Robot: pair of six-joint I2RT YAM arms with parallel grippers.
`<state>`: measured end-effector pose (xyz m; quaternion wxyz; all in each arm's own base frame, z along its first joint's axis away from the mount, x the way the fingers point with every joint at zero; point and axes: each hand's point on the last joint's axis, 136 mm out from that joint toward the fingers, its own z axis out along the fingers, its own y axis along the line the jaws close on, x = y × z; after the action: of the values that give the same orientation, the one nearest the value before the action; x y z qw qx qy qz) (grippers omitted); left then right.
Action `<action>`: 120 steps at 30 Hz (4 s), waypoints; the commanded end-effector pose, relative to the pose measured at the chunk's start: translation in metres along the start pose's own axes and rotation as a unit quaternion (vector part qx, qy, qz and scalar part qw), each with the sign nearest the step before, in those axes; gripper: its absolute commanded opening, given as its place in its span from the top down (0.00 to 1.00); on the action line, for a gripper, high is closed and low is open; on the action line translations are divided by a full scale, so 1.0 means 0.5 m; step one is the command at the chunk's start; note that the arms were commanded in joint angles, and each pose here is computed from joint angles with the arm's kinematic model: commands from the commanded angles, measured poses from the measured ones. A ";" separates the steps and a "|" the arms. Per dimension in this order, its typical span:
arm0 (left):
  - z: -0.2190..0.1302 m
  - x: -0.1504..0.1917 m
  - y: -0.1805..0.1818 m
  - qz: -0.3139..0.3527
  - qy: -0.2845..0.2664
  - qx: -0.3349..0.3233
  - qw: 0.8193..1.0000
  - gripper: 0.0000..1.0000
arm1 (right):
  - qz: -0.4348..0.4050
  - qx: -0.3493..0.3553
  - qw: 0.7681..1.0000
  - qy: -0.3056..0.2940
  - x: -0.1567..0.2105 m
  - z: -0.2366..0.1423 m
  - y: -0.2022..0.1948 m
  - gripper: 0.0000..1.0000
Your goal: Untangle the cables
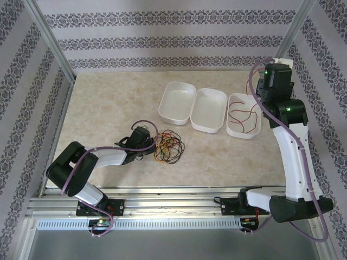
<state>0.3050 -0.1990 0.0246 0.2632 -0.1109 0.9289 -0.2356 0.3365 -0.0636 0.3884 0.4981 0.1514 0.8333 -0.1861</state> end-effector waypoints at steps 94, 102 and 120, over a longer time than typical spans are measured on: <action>-0.019 0.004 0.007 -0.008 -0.001 -0.011 1.000 1.00 | 0.043 -0.085 0.971 0.221 0.366 0.198 0.111 0.51; -0.023 0.006 0.008 -0.010 -0.004 -0.006 1.000 1.00 | 0.071 -0.147 0.963 0.215 0.387 0.087 0.153 0.53; -0.020 0.010 0.003 -0.009 0.004 -0.002 1.000 1.00 | -0.057 -0.339 0.893 0.289 0.495 -0.125 0.514 0.64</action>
<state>0.2993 -0.1943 0.0281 0.2610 -0.1158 0.9297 -0.2326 0.2837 0.1828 0.1453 0.2438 -0.0195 0.9640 0.1044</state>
